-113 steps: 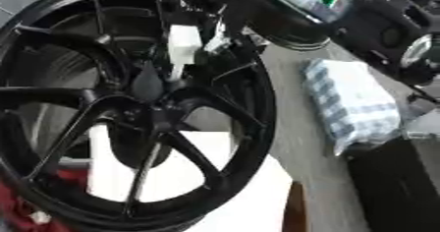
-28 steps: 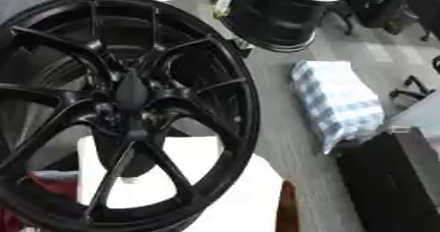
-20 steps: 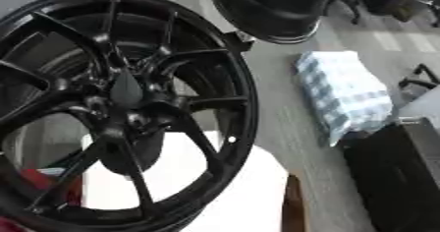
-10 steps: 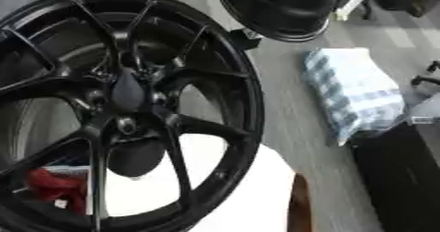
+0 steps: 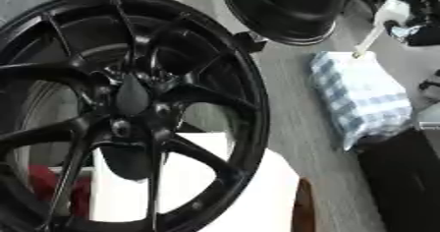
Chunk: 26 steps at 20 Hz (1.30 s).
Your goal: Pull the pin out of the wheel hub.
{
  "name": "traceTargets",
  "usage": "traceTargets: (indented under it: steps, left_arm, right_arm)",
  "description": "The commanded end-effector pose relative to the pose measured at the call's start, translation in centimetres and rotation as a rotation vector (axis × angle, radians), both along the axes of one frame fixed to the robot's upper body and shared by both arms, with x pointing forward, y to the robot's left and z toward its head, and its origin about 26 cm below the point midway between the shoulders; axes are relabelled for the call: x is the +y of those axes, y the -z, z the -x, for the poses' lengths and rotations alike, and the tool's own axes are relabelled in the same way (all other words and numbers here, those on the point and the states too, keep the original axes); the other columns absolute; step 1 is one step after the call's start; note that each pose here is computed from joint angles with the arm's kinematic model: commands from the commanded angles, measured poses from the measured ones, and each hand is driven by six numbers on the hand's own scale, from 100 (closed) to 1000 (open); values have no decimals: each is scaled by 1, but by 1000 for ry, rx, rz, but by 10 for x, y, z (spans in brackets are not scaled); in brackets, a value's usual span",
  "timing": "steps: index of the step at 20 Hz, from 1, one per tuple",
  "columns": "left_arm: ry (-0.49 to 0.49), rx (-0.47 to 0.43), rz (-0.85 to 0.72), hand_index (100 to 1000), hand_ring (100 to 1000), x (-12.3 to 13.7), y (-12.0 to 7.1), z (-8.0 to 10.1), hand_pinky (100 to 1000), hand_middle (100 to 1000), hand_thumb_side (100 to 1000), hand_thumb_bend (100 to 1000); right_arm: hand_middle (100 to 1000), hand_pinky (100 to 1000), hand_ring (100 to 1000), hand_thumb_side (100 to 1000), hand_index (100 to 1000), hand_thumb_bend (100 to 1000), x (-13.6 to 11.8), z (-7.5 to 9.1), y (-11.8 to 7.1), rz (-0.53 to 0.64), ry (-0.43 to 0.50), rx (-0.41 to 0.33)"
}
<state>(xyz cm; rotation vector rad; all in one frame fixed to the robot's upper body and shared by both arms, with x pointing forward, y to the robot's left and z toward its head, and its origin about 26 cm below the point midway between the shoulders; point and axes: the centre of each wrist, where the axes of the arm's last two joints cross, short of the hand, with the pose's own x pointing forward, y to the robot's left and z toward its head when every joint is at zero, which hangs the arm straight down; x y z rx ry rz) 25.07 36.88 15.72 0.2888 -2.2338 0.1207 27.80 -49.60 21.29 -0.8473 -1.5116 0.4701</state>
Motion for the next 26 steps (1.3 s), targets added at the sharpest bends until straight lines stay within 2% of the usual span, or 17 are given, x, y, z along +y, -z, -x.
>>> traceTargets:
  steps: [1,6,7,10,11,16,17,19,22,26]
  left_arm:
    - [16,-17,-27,817,625,-1,-8,0,988,604,815,125]
    - [19,-16,-28,817,625,-2,-8,0,988,604,815,125]
    - [19,-14,-28,818,625,-2,-8,0,989,604,821,130]
    - [20,-10,-29,818,626,-2,-7,0,989,604,819,129]
    - [21,-10,-29,818,626,-2,-7,0,989,604,819,129]
    - [23,-10,-30,818,626,-2,-8,0,989,604,819,129]
    - [23,-10,-30,818,627,-2,-8,-1,989,605,819,130]
    - [28,-9,-31,818,626,-3,-8,-1,988,605,818,129]
    - [32,-9,-31,818,630,-3,-9,-1,988,605,815,126]
    - [46,-17,-38,817,635,-4,-10,-3,987,604,811,123]
  right_arm:
    - [814,746,905,100,816,278,3,10,-16,41,27,-69]
    - [814,746,905,100,816,278,8,13,-15,35,38,-79]
    - [839,844,979,317,932,445,7,13,-15,36,46,-78]
    - [802,821,957,167,902,457,0,15,-19,64,127,-87]
    - [797,809,949,145,894,452,1,15,-18,75,140,-93]
    - [797,809,949,145,894,452,8,14,-17,104,161,-103]
    - [708,741,861,177,826,283,9,14,-18,103,161,-107]
    - [613,707,793,218,774,170,19,10,-25,83,124,-173]
    - [548,674,743,202,732,133,41,6,-33,46,30,-279]
    - [533,651,717,186,708,153,70,5,-39,-22,-84,-415]
